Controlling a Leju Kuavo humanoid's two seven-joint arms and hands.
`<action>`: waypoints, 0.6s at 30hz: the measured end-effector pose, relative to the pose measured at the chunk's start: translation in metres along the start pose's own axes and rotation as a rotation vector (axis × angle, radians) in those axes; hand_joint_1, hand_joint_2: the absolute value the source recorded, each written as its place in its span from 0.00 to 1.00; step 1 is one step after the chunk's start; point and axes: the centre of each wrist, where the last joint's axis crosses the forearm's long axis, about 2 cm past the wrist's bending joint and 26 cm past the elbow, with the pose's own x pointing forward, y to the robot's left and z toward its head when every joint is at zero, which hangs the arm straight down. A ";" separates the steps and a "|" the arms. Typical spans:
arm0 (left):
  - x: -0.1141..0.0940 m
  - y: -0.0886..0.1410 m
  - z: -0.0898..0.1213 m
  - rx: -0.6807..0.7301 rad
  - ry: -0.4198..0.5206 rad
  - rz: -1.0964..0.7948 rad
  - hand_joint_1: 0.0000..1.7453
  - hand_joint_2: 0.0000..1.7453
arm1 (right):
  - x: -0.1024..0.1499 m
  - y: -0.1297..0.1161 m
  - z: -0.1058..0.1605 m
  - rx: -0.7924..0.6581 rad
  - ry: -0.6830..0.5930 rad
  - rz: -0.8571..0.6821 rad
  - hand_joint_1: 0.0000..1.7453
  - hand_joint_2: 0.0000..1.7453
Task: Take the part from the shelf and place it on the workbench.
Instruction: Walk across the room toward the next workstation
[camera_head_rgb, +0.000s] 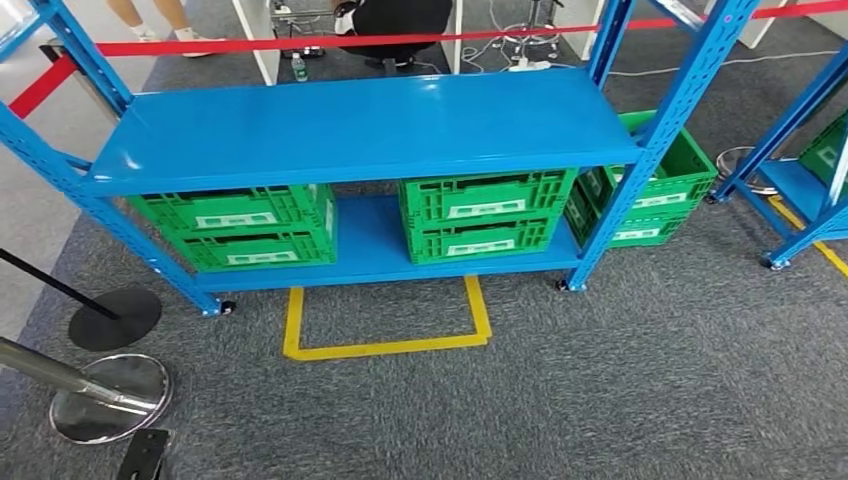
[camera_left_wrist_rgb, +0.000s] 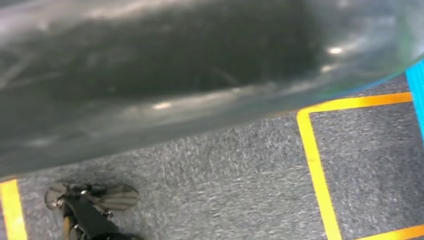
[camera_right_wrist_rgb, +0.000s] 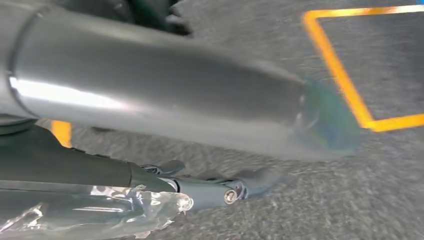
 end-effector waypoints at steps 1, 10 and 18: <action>0.000 0.000 0.001 0.000 0.001 -0.001 0.00 0.00 | 0.000 0.000 0.000 0.000 -0.001 0.000 0.00 0.00; 0.000 -0.001 0.001 -0.004 0.001 0.001 0.00 0.00 | 0.000 -0.001 0.000 -0.013 -0.007 -0.018 0.00 0.00; -0.001 0.000 0.001 -0.006 0.000 0.000 0.00 0.00 | 0.005 0.000 -0.005 -0.004 -0.022 -0.054 0.00 0.00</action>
